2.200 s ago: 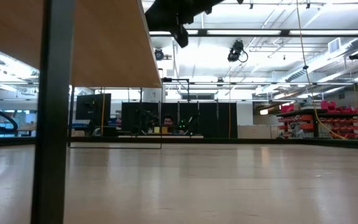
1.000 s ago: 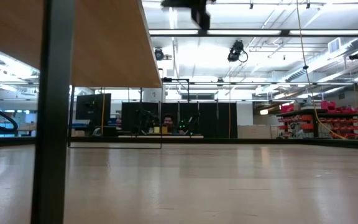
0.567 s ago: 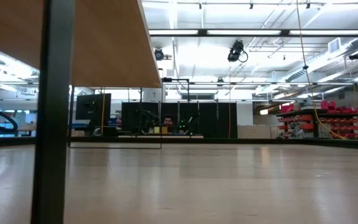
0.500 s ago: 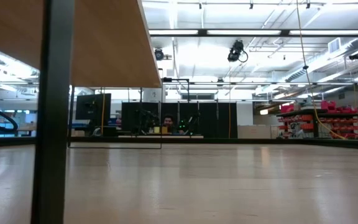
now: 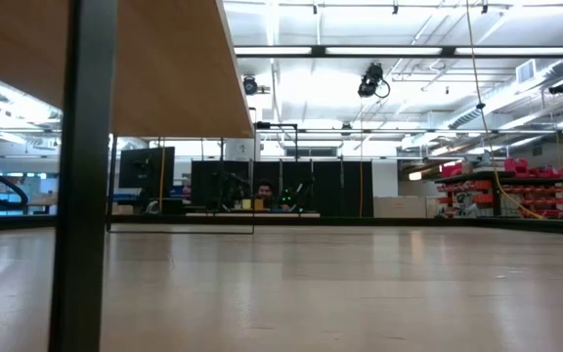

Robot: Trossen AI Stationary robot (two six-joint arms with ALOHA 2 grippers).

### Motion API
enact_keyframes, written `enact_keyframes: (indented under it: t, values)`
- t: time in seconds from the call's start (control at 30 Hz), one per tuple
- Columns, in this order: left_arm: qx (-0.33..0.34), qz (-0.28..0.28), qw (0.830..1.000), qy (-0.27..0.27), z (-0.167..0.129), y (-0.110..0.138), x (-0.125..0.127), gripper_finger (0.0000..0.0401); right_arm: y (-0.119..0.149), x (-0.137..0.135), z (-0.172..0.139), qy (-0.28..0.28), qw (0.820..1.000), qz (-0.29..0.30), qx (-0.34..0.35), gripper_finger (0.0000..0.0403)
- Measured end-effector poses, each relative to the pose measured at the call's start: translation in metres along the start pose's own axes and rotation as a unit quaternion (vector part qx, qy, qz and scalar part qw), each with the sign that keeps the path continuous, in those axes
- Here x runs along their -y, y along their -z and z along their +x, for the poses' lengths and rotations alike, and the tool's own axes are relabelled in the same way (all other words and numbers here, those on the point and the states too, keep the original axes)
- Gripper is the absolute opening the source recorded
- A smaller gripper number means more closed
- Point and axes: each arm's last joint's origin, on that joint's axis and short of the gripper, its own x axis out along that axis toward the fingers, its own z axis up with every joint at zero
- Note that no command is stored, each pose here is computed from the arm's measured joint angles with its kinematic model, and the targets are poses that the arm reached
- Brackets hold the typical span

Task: Stack small to large cups/mugs on shelf
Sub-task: Return to Home Position

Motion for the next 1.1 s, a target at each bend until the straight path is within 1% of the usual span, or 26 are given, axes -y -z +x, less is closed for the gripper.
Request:
enact_keyframes:
  t: [0.23, 0.4, 0.5, 0.6, 0.67, 0.77, 0.87, 0.97, 1.1]
  values:
    - [0.067, 0.039, 0.997, 0.027, -0.017, -0.024, -0.017, 0.0024, 0.001, -0.002, -0.024, 0.002, 0.999, 0.034, -0.005, 0.0009]
    - [0.079, 0.065, 0.994, 0.041, -0.028, -0.04, -0.033, 0.0015, 0.002, -0.003, -0.046, 0.003, 0.999, 0.045, -0.006, 0.001]
    - [0.075, 0.05, 0.995, 0.051, -0.034, -0.047, -0.04, 0.0011, 0.002, -0.005, -0.061, -0.003, 0.997, 0.073, 0.001, 0.001]
    - [0.068, 0.023, 0.996, 0.057, -0.035, -0.048, -0.041, 0.0013, 0.002, -0.006, -0.075, -0.013, 0.997, 0.081, 0.006, 0.001]
    - [0.064, 0.033, 0.996, 0.057, -0.035, -0.047, -0.04, 0.0019, 0.003, -0.007, -0.084, -0.019, 0.996, 0.087, 0.01, 0.001]
    - [0.066, 0.053, 0.995, 0.054, -0.034, -0.048, -0.041, 0.0028, 0.003, -0.008, -0.094, -0.023, 0.996, 0.086, 0.017, 0.001]
    - [0.084, 0.097, 0.991, 0.045, -0.033, -0.05, -0.041, 0.0033, 0.003, -0.009, -0.102, -0.027, 0.997, 0.074, 0.025, 0.001]
    - [0.124, 0.109, 0.985, 0.042, -0.037, -0.055, -0.045, 0.0036, 0.004, -0.01, -0.109, -0.041, 0.997, 0.064, 0.026, 0.001]
    - [0.141, 0.126, 0.98, 0.053, -0.046, -0.061, -0.055, 0.0032, 0.007, -0.017, -0.119, -0.065, 0.996, 0.047, 0.027, 0.001]
